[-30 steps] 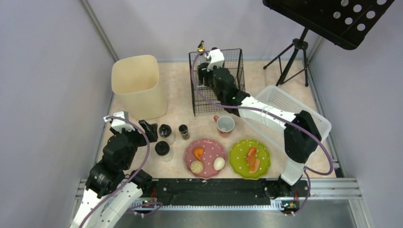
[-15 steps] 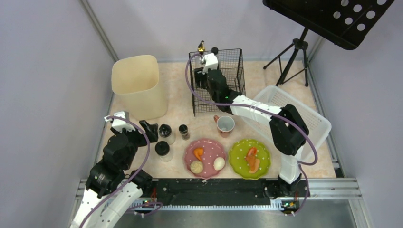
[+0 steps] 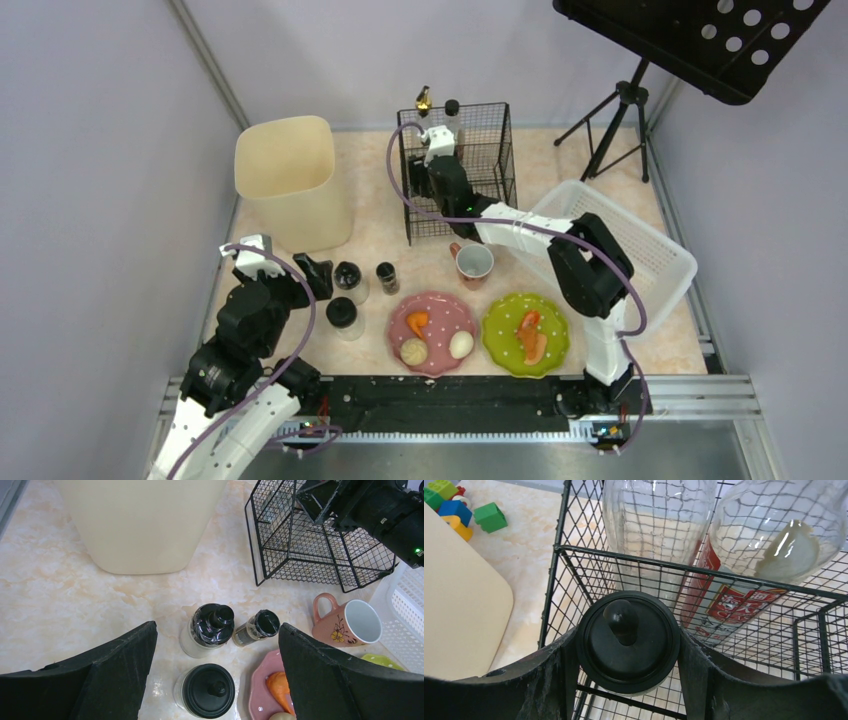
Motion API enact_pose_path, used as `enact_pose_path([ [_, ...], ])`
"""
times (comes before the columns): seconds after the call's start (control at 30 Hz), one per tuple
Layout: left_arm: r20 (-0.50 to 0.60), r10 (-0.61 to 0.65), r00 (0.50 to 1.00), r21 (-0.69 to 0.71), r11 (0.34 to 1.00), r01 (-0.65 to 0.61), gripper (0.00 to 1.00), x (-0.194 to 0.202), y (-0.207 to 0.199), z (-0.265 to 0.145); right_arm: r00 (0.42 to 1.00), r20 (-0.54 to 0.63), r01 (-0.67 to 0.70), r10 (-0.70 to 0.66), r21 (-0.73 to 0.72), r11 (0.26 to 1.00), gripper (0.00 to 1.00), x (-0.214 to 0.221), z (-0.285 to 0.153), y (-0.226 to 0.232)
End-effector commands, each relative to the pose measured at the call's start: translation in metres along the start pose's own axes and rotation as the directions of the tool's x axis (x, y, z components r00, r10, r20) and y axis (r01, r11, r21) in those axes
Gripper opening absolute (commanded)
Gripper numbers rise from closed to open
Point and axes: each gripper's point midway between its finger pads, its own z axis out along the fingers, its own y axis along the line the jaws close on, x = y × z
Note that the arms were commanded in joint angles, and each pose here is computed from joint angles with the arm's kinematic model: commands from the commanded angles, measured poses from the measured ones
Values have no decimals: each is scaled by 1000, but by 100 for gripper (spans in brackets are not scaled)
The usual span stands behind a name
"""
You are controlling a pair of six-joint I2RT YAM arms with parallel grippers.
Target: Clear the kitchen counter
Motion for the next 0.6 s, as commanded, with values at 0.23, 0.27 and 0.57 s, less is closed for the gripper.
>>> enact_pose_path([
  [0.23, 26, -3, 1000, 14, 1000, 2, 96, -6, -4, 2, 997, 21, -76, 76, 15, 997, 30, -15, 13, 0],
  [0.27, 25, -2, 1000, 15, 1000, 2, 95, -6, -4, 2, 997, 17, -76, 76, 14, 997, 34, -14, 13, 1],
  [0.57, 22, -1, 1000, 11, 1000, 1, 95, -5, -3, 2, 997, 24, -80, 79, 18, 997, 51, -25, 9, 0],
])
